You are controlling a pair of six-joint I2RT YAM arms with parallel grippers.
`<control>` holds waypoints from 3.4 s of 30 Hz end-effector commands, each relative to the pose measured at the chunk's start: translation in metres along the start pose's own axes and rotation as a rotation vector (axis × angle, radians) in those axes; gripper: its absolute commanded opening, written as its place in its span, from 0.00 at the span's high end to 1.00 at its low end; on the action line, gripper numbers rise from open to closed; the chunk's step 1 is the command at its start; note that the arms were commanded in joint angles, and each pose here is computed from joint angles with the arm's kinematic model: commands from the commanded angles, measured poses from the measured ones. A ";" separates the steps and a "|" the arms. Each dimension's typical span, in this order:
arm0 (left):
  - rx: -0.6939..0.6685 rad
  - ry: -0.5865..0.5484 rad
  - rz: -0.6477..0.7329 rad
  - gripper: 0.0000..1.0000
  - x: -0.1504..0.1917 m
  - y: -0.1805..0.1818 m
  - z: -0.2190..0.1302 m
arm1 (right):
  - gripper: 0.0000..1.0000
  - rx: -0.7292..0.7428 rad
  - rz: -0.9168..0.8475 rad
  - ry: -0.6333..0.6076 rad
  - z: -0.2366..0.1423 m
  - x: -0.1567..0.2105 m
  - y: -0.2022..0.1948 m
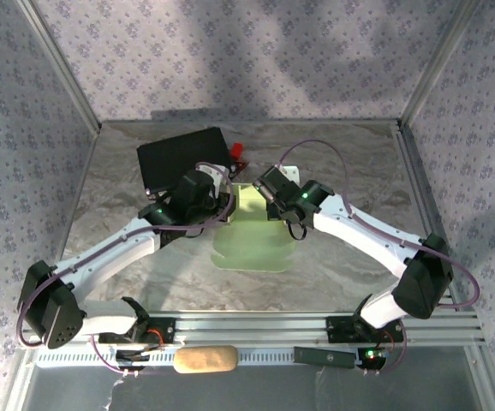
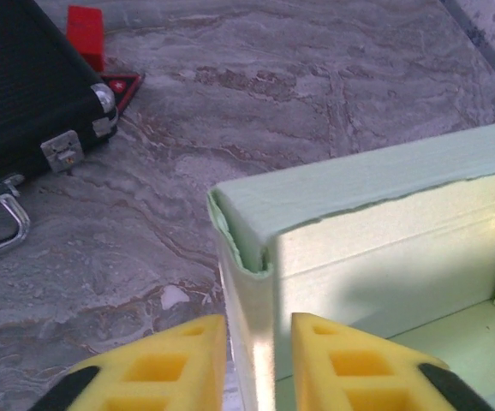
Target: Fold the paper box
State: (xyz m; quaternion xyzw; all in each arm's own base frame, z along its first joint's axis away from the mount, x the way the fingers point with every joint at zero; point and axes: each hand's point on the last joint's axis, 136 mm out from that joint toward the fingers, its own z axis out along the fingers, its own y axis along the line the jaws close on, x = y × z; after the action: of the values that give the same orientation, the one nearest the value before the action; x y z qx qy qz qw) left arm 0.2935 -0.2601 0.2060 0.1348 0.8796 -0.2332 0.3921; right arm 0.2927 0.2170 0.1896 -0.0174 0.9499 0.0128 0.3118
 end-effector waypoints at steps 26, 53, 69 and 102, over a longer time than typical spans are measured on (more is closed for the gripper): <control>-0.110 -0.075 0.042 0.74 -0.016 0.001 0.010 | 1.00 -0.030 -0.006 -0.036 -0.012 -0.013 0.011; -0.453 -0.105 0.159 1.00 -0.014 0.017 0.017 | 1.00 -0.013 0.018 -0.027 -0.009 -0.011 0.007; -0.137 -0.077 0.078 0.58 0.004 0.001 0.007 | 1.00 -0.017 0.032 -0.025 -0.008 -0.013 0.003; 0.238 0.114 -0.040 0.69 0.036 0.005 -0.007 | 1.00 -0.082 0.032 0.024 -0.002 -0.010 0.012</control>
State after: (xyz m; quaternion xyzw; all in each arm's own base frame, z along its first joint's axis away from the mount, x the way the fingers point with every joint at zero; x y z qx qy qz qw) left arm 0.2637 -0.2470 0.1767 0.1647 0.8788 -0.3285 0.3045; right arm 0.2952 0.2260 0.1908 -0.0130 0.9541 0.0498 0.2950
